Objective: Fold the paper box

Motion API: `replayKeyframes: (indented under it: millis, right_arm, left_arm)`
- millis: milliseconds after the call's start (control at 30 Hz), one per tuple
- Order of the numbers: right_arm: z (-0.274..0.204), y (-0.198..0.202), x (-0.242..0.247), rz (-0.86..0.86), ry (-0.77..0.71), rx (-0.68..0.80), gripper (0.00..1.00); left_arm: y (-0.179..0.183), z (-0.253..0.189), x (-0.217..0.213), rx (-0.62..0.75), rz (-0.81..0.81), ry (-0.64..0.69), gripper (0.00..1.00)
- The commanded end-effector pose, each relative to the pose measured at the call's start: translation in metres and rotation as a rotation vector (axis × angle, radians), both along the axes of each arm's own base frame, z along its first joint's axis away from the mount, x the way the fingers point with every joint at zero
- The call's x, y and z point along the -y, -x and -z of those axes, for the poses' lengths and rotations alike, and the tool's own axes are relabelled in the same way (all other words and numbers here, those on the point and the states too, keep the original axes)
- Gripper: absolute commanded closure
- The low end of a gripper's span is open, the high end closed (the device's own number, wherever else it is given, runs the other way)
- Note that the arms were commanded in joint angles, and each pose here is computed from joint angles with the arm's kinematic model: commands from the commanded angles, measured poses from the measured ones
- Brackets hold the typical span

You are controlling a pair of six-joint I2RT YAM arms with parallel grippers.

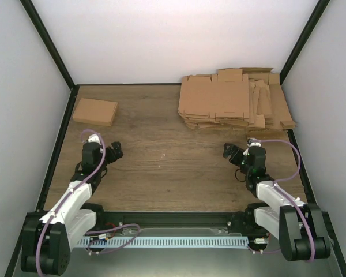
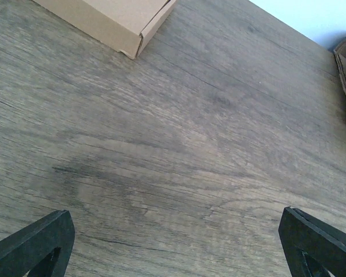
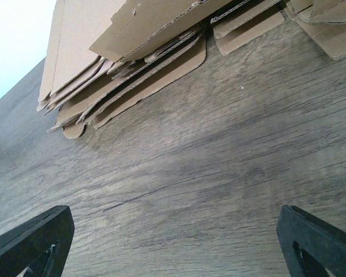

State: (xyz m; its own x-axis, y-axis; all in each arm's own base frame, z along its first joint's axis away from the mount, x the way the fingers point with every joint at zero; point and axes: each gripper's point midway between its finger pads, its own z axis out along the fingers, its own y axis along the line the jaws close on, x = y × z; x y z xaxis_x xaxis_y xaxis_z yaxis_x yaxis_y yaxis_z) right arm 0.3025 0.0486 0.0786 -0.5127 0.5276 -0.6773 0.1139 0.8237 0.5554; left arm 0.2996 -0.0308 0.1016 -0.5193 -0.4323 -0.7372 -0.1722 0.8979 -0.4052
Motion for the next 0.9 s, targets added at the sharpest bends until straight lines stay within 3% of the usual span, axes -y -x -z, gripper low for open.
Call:
replayKeyframes:
  millis: [0,233,367,600,867]
  right_arm:
    - [-0.020,-0.011,0.002,0.018,0.016,0.045,0.00]
    - [-0.029,-0.015,0.007,0.035,0.049,0.046,0.00]
    - [-0.061,-0.032,0.013,0.077,0.062,0.079,0.00]
    - [-0.136,-0.092,0.008,0.052,0.063,0.115,0.00]
    - [-0.146,-0.154,0.013,-0.013,0.048,0.024,0.00]
  left_arm:
    - [-0.002,-0.007,0.000,0.025,-0.002,-0.001,0.00]
    - [-0.001,-0.016,0.010,0.070,0.052,0.024,0.00]
    - [0.003,-0.024,0.016,0.125,0.092,0.043,0.00]
    - [0.005,-0.024,0.015,0.129,0.088,0.043,0.00]
    - [0.006,-0.026,0.025,0.142,0.137,0.066,0.00]
